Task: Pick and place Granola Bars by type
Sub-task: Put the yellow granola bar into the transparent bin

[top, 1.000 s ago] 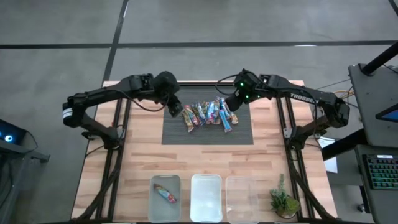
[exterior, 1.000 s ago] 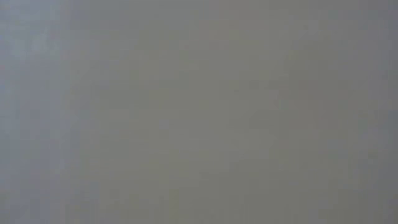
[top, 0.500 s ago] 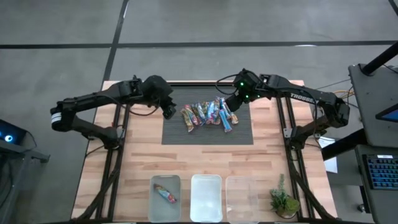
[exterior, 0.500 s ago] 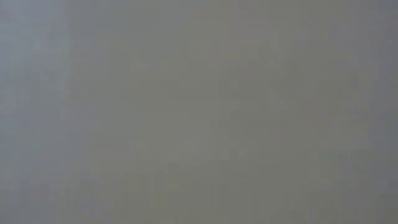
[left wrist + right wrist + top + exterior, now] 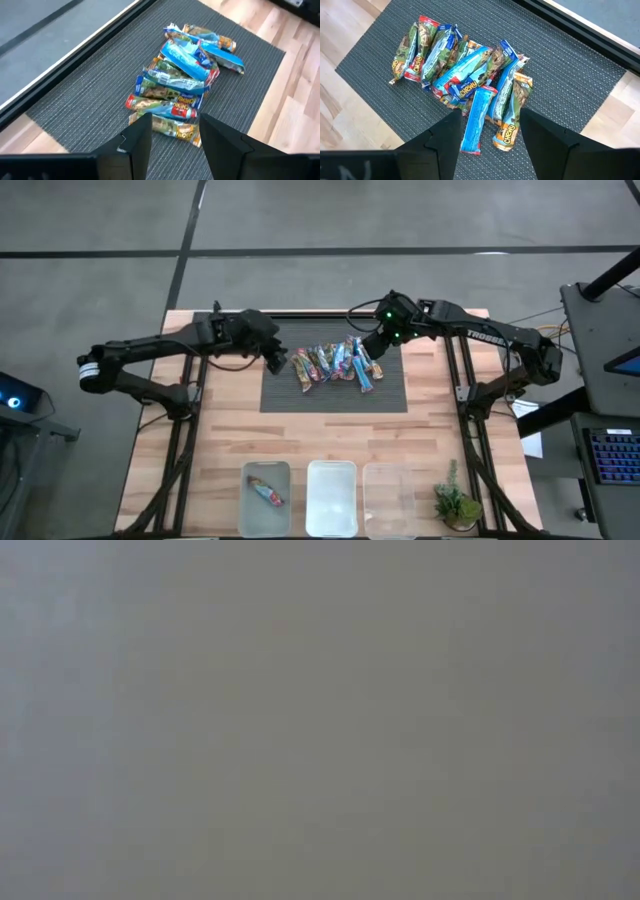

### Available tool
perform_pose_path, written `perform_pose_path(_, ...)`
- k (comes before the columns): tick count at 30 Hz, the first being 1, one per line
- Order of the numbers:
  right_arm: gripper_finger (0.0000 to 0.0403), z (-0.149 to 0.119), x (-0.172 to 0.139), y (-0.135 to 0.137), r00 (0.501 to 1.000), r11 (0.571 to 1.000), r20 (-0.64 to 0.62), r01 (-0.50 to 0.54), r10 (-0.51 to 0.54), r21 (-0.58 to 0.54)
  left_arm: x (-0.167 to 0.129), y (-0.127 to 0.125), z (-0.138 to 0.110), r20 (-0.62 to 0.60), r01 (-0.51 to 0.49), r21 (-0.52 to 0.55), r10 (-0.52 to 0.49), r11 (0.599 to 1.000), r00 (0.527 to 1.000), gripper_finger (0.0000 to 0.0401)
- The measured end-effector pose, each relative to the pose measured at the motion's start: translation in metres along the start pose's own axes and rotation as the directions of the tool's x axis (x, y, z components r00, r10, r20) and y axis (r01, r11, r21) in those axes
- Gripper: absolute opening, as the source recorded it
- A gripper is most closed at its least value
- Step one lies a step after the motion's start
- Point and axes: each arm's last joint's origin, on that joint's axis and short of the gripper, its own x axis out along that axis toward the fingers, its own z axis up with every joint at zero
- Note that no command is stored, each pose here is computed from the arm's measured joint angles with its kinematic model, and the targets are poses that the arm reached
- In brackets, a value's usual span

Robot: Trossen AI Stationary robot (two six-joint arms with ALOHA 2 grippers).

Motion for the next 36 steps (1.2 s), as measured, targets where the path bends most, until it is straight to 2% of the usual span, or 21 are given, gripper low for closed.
perform_pose_path(13,0.0189,0.0,0.0,0.0,1.0,1.0,-0.001,-0.004,0.004,0.004,0.004,0.0,-0.002,0.023,0.014,-0.003,-0.014,1.0,1.0,0.0147)
perform_pose_path(17,0.0189,0.0,0.0,0.0,1.0,1.0,-0.001,-0.004,0.004,0.004,0.003,-0.003,-0.001,-0.006,0.101,0.031,-0.101,0.994,0.995,0.0147)
perform_pose_path(20,0.0189,0.0,0.0,0.0,1.0,1.0,-0.001,-0.004,0.004,0.004,0.003,-0.006,0.002,-0.035,0.164,0.101,-0.161,0.981,0.986,0.0147)
perform_pose_path(24,0.0189,0.0,0.0,0.0,1.0,1.0,-0.004,-0.009,0.009,0.004,0.003,-0.007,0.003,-0.14,0.163,0.227,-0.133,0.96,0.981,0.0147)
perform_pose_path(29,0.0189,0.0,0.0,0.0,1.0,1.0,-0.004,-0.011,0.011,0.003,0.006,-0.009,0.009,-0.218,0.193,0.41,-0.11,0.892,0.97,0.0147)
perform_pose_path(36,0.0189,0.0,0.0,0.001,1.0,1.0,-0.01,-0.023,0.023,0.003,0.02,-0.014,0.019,-0.255,0.214,0.484,-0.097,0.848,0.962,0.0147)
